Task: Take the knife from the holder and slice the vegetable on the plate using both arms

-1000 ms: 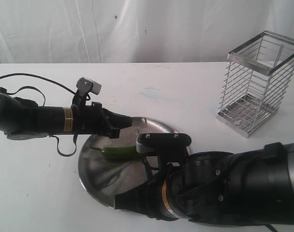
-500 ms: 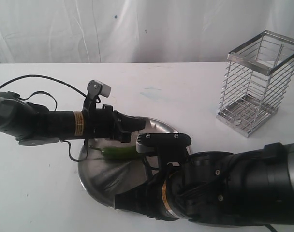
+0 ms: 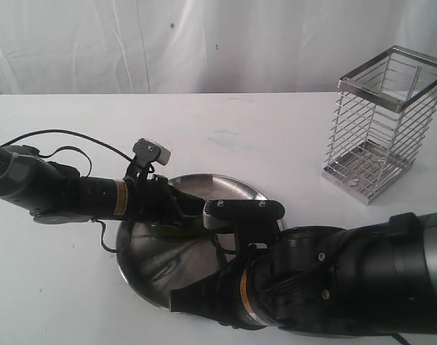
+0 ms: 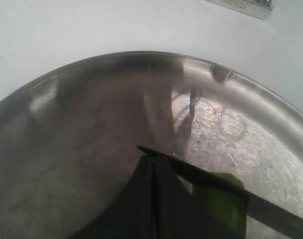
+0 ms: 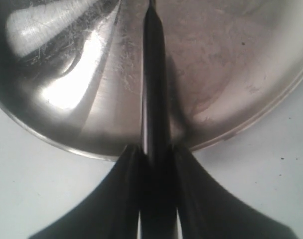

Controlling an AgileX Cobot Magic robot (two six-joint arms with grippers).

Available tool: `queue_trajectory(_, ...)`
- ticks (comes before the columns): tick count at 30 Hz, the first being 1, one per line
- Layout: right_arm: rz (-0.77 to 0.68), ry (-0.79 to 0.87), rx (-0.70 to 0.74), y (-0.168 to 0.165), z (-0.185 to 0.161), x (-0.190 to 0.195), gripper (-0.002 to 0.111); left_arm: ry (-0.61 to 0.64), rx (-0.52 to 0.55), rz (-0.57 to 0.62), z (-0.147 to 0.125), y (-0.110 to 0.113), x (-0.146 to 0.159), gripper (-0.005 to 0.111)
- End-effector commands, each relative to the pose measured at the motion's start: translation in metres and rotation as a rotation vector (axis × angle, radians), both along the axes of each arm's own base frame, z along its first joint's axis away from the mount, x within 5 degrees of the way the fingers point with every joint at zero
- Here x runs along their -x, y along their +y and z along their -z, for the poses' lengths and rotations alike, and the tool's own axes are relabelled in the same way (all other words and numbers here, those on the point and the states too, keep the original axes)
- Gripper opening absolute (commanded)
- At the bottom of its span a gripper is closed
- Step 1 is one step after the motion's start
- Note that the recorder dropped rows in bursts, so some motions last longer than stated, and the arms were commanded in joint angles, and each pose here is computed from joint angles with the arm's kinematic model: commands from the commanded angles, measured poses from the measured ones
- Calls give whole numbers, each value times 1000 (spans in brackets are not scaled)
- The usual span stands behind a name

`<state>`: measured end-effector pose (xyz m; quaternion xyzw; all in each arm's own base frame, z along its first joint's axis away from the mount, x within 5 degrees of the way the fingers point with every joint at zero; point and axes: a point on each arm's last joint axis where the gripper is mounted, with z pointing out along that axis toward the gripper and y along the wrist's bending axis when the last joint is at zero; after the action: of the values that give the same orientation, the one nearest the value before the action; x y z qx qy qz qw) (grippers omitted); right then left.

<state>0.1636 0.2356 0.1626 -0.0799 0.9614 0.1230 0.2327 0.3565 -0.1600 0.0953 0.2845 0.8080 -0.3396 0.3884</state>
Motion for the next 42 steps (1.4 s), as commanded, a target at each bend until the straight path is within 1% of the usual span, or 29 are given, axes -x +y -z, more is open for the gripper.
queue_trajectory(1,-6,-3,2,0,0,0,0,51,-75,-2,14,3,4,0)
queue_trajectory(3,1,8,16,0,4,0,0,43,-55,10,12,1,5,0)
queue_trajectory(5,-4,11,11,1,6,0,0,9,2,6,2,-1,3,0)
queue_trajectory(7,-5,12,4,2,6,0,0,-46,108,-12,-16,1,-2,0)
queue_trajectory(8,-5,12,4,2,6,0,0,-80,190,-15,-29,4,-4,0)
queue_trajectory(10,-5,12,4,2,6,0,0,-109,241,-42,-40,10,-8,0)
queue_trajectory(16,-13,12,-12,3,5,0,0,-115,222,-59,-39,13,-9,0)
queue_trajectory(29,-16,10,-16,4,5,0,0,-108,235,-66,-39,13,-10,0)
queue_trajectory(34,-18,10,-19,4,5,0,0,-91,232,-41,-33,4,-6,0)
queue_trajectory(37,-19,10,-21,4,4,0,0,-71,160,-18,-24,-6,-4,0)
queue_trajectory(39,-19,10,-21,4,4,0,0,-88,87,32,-23,-12,-6,0)
queue_trajectory(40,-19,10,-21,4,4,0,0,-94,73,49,-24,-15,-7,0)
queue_trajectory(42,-19,10,-21,4,4,0,0,-88,84,52,-30,-18,-12,0)
